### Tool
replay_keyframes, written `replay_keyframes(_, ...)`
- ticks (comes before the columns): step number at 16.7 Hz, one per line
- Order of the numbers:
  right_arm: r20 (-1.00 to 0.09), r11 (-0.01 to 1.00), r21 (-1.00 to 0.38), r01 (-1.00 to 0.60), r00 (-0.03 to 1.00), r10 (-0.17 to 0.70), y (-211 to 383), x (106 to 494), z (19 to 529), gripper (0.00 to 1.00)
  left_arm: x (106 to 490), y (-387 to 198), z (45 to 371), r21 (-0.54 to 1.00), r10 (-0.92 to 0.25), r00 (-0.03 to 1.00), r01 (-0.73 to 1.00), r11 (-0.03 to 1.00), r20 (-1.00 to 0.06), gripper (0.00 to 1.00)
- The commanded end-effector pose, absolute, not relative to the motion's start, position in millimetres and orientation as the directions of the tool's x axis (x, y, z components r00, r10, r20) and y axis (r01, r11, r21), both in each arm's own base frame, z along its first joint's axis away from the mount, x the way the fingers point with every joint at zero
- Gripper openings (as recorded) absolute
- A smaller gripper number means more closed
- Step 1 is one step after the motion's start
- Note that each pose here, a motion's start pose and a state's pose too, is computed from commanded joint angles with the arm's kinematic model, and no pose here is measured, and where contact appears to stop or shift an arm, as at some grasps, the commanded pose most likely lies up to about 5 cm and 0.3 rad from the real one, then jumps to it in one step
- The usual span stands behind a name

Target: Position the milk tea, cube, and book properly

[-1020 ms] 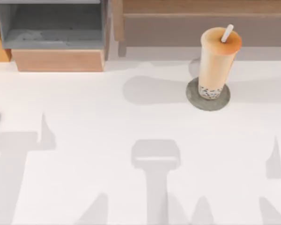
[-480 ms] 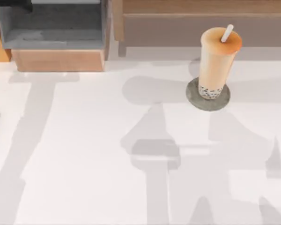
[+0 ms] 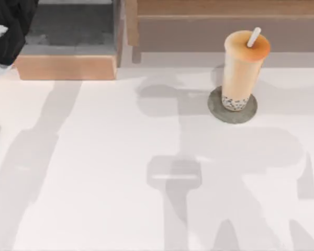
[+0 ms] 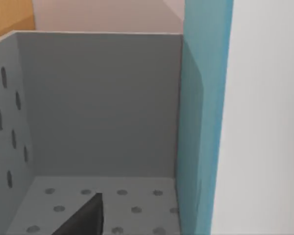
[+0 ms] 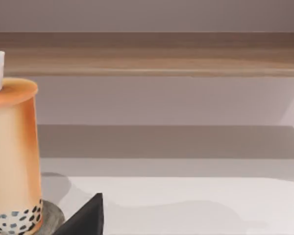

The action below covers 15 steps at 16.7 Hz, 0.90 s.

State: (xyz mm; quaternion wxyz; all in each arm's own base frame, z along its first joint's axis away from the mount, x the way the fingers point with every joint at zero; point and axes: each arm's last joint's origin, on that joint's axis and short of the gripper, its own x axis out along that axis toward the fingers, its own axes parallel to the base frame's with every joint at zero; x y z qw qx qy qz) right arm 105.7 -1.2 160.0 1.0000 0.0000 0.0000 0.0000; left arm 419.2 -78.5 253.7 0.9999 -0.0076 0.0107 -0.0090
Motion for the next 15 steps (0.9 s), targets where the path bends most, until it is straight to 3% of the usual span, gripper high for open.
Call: replay_keyframes(15,0.000,1.000,0.000,0.000,1.000,0.000,-1,106,160,1.00,456,-84,248,-0.019,-0.017,1.000,0.017,1.000,-0.004,1.00)
